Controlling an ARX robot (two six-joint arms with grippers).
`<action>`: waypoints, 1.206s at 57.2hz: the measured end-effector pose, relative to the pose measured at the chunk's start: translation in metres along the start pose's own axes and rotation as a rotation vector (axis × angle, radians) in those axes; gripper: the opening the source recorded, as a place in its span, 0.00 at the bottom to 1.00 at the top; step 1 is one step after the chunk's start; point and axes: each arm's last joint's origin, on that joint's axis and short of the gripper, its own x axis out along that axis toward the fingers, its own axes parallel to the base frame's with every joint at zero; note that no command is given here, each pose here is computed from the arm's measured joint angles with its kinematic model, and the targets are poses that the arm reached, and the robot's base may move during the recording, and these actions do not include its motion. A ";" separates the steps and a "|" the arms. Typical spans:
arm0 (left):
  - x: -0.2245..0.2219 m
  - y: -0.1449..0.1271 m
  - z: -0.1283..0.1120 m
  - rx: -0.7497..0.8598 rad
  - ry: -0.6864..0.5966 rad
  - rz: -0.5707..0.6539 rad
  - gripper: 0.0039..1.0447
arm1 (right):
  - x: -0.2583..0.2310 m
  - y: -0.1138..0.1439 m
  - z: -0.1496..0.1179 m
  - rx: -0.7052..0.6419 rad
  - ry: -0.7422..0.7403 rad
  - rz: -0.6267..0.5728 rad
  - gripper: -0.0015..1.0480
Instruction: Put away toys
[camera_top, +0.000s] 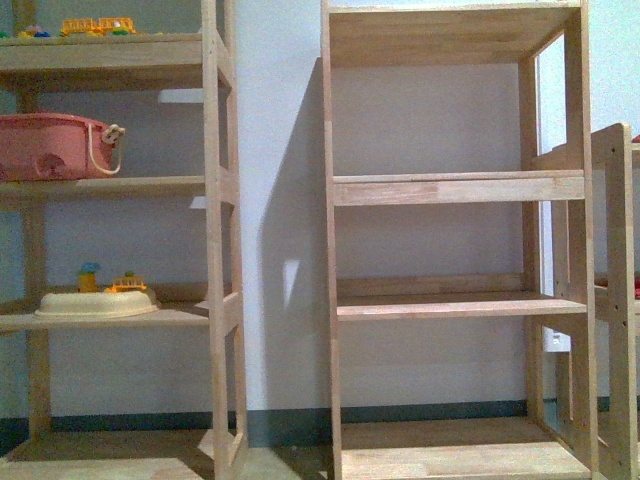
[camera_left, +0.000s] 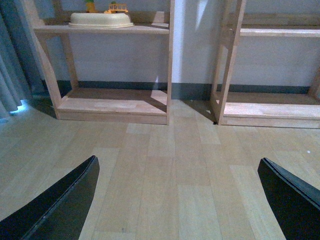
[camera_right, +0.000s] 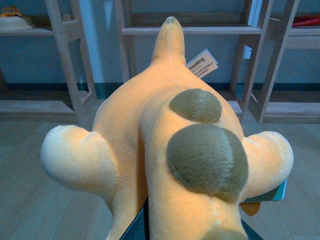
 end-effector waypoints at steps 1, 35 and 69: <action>0.000 0.000 0.000 0.000 0.000 0.000 0.94 | 0.000 0.000 0.000 0.000 0.000 0.000 0.07; 0.000 0.000 0.000 0.000 0.000 0.000 0.94 | 0.000 0.000 0.000 0.000 0.000 0.000 0.07; 0.000 0.000 0.000 0.000 0.000 0.000 0.94 | 0.000 0.000 0.000 0.000 0.000 0.000 0.07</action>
